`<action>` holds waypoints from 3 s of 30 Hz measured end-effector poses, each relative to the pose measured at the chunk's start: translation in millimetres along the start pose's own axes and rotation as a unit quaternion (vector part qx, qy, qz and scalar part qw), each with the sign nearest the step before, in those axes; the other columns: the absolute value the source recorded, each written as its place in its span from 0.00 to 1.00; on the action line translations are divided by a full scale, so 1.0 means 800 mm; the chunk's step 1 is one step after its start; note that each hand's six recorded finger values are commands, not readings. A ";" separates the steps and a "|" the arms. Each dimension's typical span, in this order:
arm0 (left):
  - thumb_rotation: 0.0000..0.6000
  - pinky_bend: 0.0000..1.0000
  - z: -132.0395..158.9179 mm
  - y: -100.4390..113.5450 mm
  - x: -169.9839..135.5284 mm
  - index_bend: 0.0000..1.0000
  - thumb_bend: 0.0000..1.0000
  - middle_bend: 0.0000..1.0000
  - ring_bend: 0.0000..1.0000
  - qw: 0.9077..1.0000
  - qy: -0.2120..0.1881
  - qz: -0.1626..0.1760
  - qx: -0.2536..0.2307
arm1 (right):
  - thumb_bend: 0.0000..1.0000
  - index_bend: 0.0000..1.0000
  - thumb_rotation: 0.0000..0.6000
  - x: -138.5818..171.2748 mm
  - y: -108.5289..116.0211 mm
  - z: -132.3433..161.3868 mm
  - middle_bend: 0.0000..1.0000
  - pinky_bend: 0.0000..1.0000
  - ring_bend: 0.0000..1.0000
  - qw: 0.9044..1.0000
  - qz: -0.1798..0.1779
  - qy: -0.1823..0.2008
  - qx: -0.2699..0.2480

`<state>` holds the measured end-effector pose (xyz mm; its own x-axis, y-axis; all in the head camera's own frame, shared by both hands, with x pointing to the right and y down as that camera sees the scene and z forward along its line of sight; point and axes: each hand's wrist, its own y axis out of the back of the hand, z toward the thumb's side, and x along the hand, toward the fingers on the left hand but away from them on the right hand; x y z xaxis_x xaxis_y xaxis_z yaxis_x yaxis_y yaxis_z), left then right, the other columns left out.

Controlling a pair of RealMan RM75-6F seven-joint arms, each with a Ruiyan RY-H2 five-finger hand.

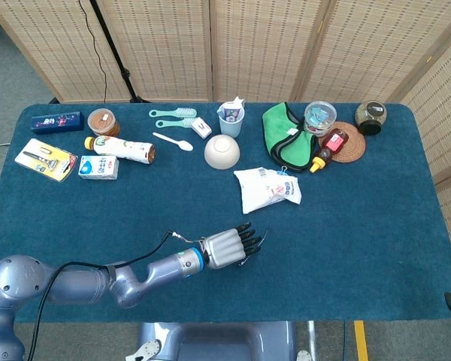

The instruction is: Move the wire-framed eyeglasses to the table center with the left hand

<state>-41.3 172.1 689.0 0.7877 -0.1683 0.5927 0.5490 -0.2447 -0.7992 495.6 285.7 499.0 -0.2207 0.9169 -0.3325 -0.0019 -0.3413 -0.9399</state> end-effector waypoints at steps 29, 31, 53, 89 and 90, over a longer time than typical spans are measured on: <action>1.00 0.00 0.006 0.004 0.012 0.00 0.29 0.00 0.00 1.000 0.009 0.010 0.015 | 0.30 0.32 1.00 0.001 0.001 -0.001 0.15 0.29 0.19 1.000 -0.001 -0.004 -0.001; 1.00 0.00 0.007 0.005 0.012 0.00 0.29 0.00 0.00 1.000 0.009 0.012 0.015 | 0.30 0.32 1.00 0.001 0.002 -0.001 0.15 0.29 0.19 1.000 0.000 -0.005 0.000; 1.00 0.00 0.011 0.004 0.022 0.14 0.29 0.00 0.00 1.000 0.005 0.013 0.022 | 0.30 0.33 1.00 0.001 0.002 -0.002 0.15 0.29 0.19 1.000 -0.001 -0.008 0.001; 1.00 0.00 -0.001 0.002 0.009 0.61 0.29 0.00 0.00 0.999 0.021 0.032 -0.009 | 0.30 0.35 1.00 0.001 0.004 0.003 0.15 0.30 0.19 1.000 -0.003 -0.005 0.002; 1.00 0.00 -0.001 0.001 0.009 0.61 0.29 0.00 0.00 0.999 0.021 0.032 -0.010 | 0.30 0.35 1.00 0.001 0.004 0.003 0.15 0.30 0.19 1.000 -0.003 -0.005 0.002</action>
<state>-35.4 169.5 692.4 0.8088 -0.2241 0.5437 0.4910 -0.2513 -0.8341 493.4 284.5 496.0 -0.2298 0.9170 -0.3259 -0.0063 -0.3363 -0.9417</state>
